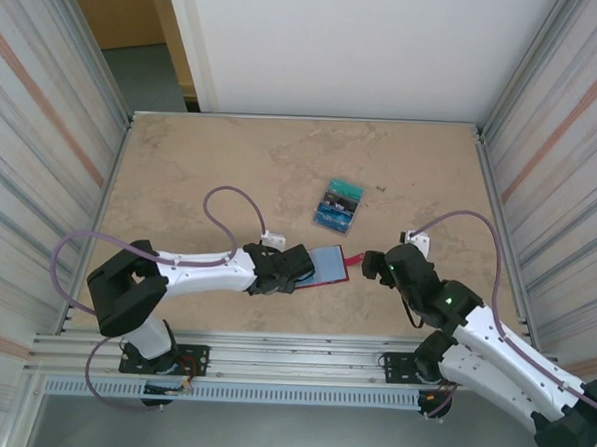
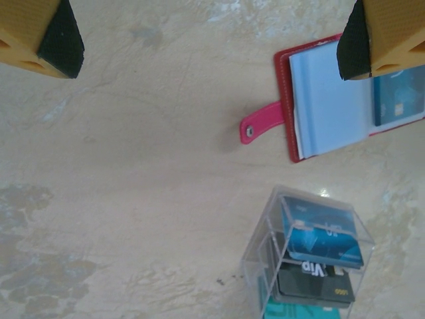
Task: Take the credit cards out of the card holder
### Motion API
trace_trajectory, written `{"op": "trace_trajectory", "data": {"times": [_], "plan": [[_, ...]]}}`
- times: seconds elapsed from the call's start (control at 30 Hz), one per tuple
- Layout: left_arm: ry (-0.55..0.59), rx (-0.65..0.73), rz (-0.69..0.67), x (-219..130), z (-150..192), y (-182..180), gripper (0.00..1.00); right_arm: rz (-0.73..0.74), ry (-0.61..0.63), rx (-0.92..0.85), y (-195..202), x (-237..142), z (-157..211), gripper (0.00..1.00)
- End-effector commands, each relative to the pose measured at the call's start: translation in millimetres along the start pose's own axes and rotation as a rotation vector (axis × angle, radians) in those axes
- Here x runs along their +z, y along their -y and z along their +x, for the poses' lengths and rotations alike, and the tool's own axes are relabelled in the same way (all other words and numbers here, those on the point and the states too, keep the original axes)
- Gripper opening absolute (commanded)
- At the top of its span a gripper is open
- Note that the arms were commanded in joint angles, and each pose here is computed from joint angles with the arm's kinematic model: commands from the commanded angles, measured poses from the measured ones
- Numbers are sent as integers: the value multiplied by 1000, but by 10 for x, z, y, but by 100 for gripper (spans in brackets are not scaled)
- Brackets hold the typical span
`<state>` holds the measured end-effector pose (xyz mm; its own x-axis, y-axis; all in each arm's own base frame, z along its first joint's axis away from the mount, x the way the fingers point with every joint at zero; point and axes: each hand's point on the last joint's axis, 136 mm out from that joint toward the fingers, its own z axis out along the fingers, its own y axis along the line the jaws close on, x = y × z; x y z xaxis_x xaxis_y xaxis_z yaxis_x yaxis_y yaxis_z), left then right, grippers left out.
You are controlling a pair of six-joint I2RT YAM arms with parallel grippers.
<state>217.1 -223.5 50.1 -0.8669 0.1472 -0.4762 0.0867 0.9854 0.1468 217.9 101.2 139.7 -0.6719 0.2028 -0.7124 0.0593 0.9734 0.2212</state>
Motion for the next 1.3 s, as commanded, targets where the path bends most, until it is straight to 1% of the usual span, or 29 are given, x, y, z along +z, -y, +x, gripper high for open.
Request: {"op": "trace_trajectory", "data": {"times": [0.0,0.1,0.33,0.47,0.63,0.73,0.87,1.13,1.27], "plan": [[-19,-28,16,72,-42,45,99,-10,-53,-14,-83,-2,2,100],[-23,-46,39,135,-60,61,99,-5,-90,-18,-122,39,40,98],[-33,-41,67,214,-117,129,99,-12,-127,-21,-217,79,44,98],[-60,-47,60,298,-62,114,99,-41,-175,-25,-326,103,82,95],[-81,-61,72,364,-11,125,99,-89,-213,-25,-454,128,122,86],[-90,-60,73,390,6,137,99,-134,-230,-16,-558,138,136,79],[-103,-59,71,406,36,129,99,-220,-260,0,-738,138,155,66],[-110,-65,65,424,58,101,99,-404,-403,39,-1143,261,309,46],[-116,-67,61,441,74,95,99,-438,-475,50,-1275,380,385,38]]}}
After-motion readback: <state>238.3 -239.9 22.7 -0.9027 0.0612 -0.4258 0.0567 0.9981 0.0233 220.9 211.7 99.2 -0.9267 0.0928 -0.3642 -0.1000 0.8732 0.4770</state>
